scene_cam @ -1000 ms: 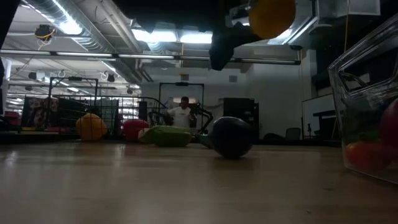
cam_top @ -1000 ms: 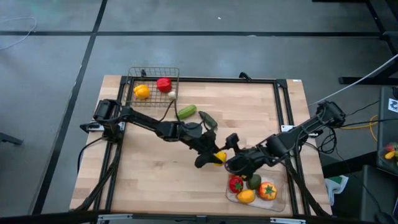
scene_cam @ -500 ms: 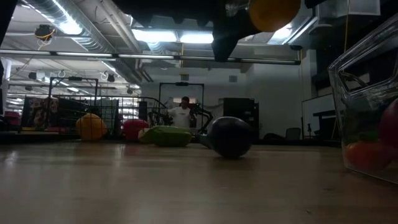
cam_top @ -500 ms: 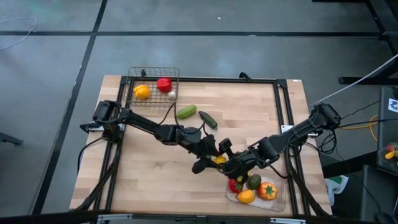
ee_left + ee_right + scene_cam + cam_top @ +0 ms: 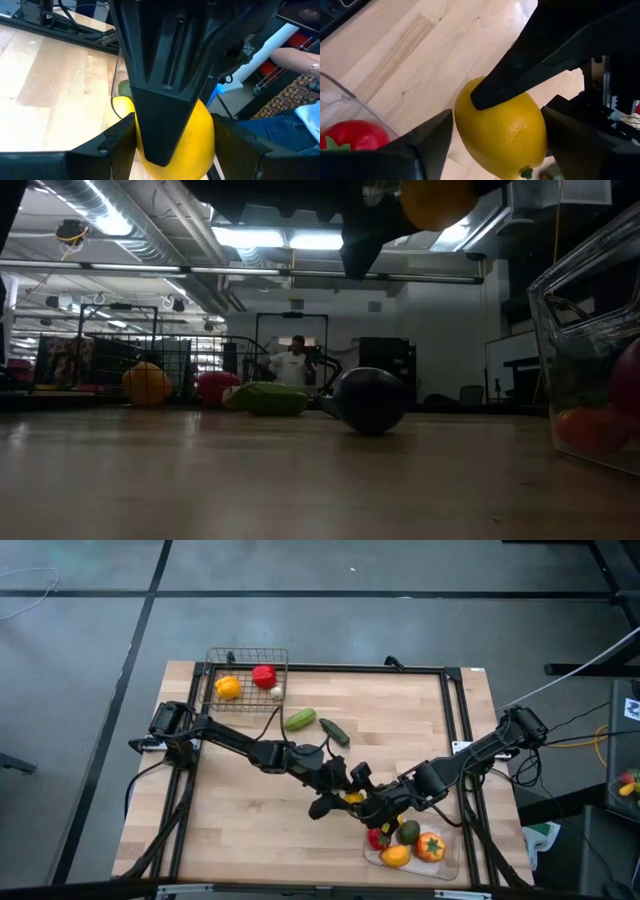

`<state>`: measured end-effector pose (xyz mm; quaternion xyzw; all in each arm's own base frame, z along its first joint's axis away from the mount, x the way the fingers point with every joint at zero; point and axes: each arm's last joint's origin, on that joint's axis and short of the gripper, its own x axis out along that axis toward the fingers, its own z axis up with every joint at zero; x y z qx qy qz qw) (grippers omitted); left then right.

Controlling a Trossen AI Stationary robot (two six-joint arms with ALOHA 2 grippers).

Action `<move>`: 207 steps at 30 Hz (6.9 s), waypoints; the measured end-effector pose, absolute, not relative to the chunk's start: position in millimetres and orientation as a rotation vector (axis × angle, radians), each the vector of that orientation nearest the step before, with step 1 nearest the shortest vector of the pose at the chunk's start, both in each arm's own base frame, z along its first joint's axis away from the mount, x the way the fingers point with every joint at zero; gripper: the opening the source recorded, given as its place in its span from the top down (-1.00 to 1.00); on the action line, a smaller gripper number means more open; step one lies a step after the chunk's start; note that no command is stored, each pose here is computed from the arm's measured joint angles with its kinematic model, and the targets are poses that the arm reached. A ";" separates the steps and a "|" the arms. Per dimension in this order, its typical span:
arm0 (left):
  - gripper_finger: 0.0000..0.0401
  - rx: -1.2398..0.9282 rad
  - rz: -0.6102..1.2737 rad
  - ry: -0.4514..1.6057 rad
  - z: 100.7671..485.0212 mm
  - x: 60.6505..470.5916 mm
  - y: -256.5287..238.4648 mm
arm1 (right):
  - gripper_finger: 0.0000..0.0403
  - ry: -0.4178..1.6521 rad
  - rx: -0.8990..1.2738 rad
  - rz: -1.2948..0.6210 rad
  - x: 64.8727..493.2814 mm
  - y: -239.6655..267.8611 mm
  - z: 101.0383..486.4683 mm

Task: Sort produce into baskets
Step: Put the lemon into the transparent bin, then put the onion into the mesh basket

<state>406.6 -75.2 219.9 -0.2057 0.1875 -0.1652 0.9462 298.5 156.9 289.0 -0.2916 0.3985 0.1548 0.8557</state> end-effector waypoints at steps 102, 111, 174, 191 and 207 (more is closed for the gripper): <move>-0.40 -0.375 -0.172 0.491 207.0 402.4 -73.6 | -0.83 1.408 -0.120 0.268 246.1 163.1 241.1; -0.40 -0.272 -0.055 0.457 206.9 403.2 -69.6 | -0.97 1.345 -0.171 0.292 238.1 156.1 271.5; -0.61 -0.312 0.171 0.760 180.4 388.7 -36.8 | -0.97 0.928 -0.198 0.180 249.0 154.6 303.8; -0.99 -0.272 0.119 0.805 160.7 393.7 -40.2 | -0.97 0.914 -0.191 0.182 249.9 155.2 304.8; -0.99 -0.322 0.221 0.818 137.3 399.3 -37.2 | -0.97 0.914 -0.191 0.182 249.9 155.2 304.8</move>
